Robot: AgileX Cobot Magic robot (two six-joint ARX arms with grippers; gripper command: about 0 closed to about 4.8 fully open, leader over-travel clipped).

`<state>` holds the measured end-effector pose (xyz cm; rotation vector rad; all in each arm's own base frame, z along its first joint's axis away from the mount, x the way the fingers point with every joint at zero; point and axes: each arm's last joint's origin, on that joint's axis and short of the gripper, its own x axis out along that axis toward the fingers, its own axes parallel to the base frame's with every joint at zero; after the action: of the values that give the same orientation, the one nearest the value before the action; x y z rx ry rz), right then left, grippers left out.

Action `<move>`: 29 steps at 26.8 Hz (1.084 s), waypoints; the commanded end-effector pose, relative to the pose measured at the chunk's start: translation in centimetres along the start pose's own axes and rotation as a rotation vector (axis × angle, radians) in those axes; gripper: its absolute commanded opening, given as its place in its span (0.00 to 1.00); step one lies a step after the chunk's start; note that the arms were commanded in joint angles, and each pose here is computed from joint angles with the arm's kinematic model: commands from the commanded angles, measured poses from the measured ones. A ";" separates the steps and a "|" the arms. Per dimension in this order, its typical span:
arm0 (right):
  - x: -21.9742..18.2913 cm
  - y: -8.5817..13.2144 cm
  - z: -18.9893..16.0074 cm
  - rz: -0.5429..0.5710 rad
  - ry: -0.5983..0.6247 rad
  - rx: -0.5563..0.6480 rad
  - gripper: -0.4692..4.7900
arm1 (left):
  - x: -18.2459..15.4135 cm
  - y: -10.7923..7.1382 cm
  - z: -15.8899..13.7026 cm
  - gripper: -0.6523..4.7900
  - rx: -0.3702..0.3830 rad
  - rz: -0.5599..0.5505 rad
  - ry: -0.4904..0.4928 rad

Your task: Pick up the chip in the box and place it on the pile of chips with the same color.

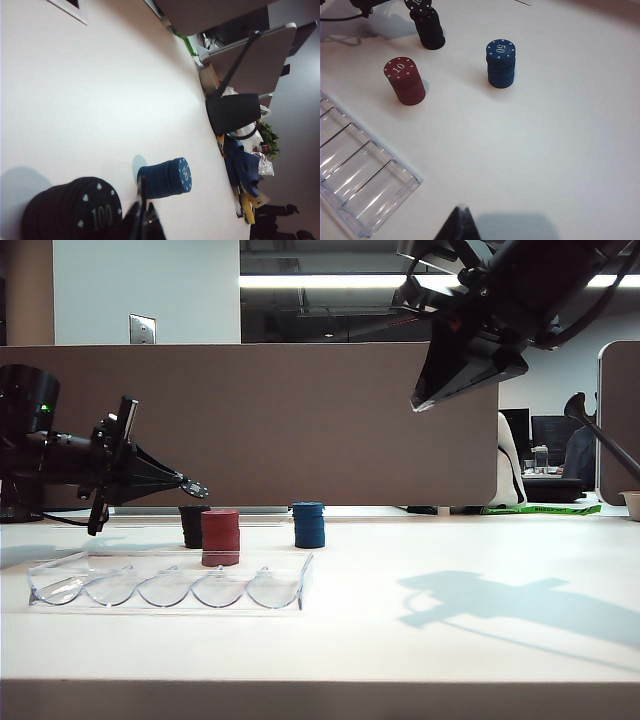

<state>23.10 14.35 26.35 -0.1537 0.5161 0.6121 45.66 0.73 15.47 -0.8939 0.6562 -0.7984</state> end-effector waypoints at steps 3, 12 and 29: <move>-0.1 0.0 0.2 -0.003 -0.018 0.000 0.08 | -0.1 -0.1 0.3 0.11 -0.006 0.012 -0.028; -0.1 0.0 0.2 -0.003 -0.017 0.000 0.08 | -0.2 0.0 0.2 0.11 -0.024 -0.003 -0.004; 0.7 -0.1 -0.2 -0.009 0.009 0.001 0.08 | -0.3 0.2 0.2 0.11 -0.026 0.029 -0.020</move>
<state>23.50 14.56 25.65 -0.1614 0.5413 0.6034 45.62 1.22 15.08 -0.9307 0.6813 -0.7440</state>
